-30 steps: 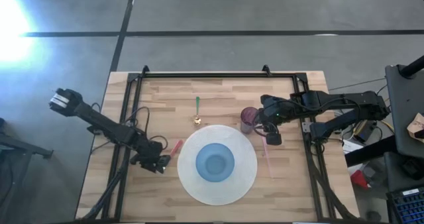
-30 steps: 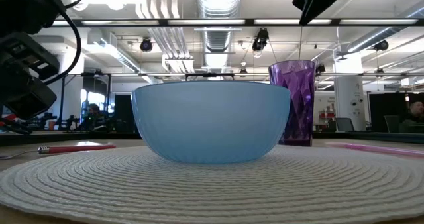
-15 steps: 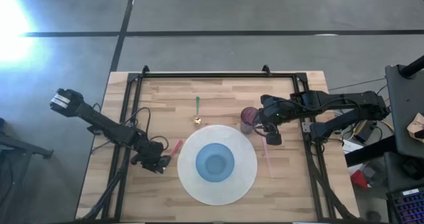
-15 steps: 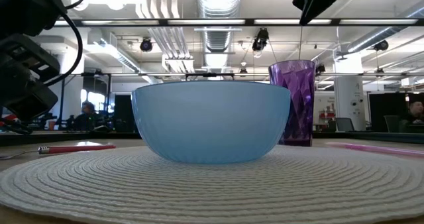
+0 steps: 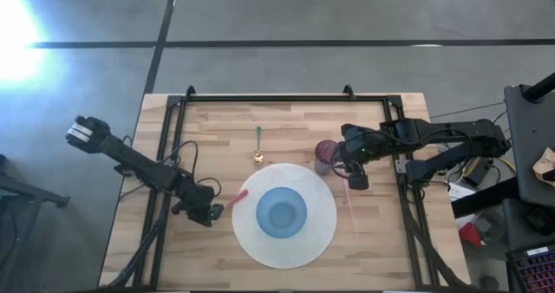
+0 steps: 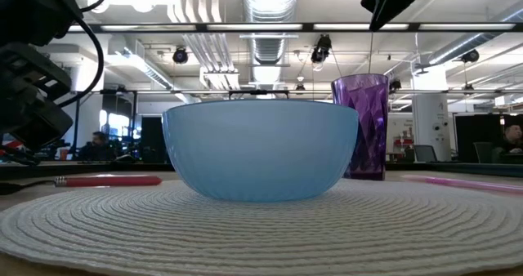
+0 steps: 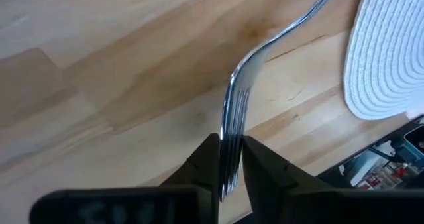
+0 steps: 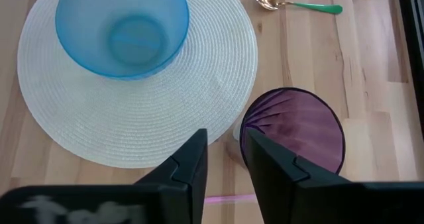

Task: Pick & Place Utensil
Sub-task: Put the red fork into the blue bowl

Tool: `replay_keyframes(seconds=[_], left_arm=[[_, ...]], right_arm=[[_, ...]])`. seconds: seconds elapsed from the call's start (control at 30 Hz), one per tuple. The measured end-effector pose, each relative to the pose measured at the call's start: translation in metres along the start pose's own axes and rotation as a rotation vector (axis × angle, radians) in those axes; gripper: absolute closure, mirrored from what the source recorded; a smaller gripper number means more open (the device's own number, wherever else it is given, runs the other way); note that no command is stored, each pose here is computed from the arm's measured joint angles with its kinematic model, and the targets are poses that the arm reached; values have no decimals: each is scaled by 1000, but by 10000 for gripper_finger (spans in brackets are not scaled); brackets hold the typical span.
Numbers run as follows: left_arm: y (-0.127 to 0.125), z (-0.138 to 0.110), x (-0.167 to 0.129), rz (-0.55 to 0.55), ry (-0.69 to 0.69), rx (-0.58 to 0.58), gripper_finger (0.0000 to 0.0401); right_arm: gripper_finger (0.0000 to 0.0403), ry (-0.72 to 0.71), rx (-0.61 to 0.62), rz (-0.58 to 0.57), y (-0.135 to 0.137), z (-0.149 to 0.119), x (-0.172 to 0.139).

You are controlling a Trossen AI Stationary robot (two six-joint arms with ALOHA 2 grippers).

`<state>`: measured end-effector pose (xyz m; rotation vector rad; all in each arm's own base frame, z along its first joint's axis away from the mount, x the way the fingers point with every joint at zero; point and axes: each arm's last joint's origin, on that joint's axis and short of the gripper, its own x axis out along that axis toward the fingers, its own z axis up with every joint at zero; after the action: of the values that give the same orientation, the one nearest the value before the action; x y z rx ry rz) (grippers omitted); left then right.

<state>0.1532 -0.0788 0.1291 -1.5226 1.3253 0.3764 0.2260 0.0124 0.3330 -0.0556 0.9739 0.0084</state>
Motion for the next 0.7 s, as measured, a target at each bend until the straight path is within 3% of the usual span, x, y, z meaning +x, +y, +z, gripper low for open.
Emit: replay_keyframes(seconds=[0.27, 0.7], left_arm=[[3, 2, 1, 2, -32, 47, 395], [5, 4, 0, -4, -82, 146, 400]], right_arm=[[314, 1, 19, 0, 0, 0, 0], [304, 1, 18, 1, 0, 0, 0]])
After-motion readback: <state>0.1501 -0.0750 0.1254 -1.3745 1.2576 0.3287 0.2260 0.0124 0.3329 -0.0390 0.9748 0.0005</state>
